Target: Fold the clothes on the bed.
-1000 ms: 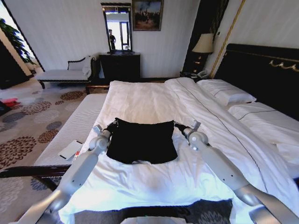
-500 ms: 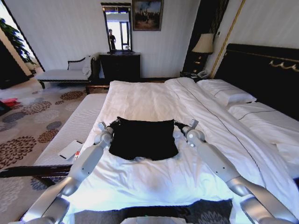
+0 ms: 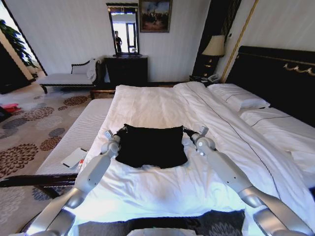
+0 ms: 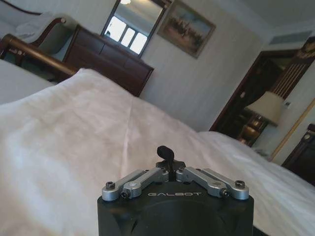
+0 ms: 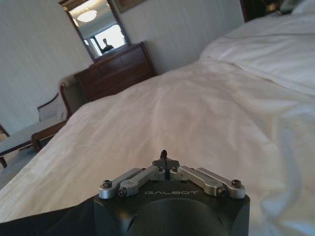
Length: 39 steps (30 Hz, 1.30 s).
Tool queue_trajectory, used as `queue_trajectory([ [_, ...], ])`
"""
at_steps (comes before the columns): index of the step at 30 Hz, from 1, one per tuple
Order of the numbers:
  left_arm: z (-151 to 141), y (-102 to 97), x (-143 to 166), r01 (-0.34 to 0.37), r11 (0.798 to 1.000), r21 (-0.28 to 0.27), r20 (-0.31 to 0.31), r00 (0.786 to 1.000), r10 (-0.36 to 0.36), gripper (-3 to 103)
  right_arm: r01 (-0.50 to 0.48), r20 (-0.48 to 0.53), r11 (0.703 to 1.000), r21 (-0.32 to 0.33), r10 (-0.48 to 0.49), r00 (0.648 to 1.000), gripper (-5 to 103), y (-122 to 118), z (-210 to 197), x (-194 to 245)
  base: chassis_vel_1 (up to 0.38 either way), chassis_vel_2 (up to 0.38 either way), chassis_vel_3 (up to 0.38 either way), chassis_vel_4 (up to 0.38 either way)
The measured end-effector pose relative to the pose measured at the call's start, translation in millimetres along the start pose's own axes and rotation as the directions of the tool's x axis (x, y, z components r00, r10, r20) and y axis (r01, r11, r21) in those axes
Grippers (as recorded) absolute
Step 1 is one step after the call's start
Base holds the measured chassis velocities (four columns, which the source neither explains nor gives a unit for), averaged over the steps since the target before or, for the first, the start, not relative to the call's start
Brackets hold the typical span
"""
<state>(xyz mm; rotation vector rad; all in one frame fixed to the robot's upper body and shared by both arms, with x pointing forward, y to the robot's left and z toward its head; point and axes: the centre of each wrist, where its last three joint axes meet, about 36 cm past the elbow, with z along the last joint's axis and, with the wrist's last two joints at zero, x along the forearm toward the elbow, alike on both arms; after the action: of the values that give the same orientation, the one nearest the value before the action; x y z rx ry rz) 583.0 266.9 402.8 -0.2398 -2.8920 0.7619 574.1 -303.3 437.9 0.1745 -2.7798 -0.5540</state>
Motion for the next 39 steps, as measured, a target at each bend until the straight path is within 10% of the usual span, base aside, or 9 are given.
queue_trajectory([
  [39,40,29.8,133,0.033,0.999,0.032,0.024,0.999,-0.033,2,0.058,-0.022,0.99,0.126,-0.055,0.998,0,-5,84,131,0.0,0.0,0.0,0.0],
])
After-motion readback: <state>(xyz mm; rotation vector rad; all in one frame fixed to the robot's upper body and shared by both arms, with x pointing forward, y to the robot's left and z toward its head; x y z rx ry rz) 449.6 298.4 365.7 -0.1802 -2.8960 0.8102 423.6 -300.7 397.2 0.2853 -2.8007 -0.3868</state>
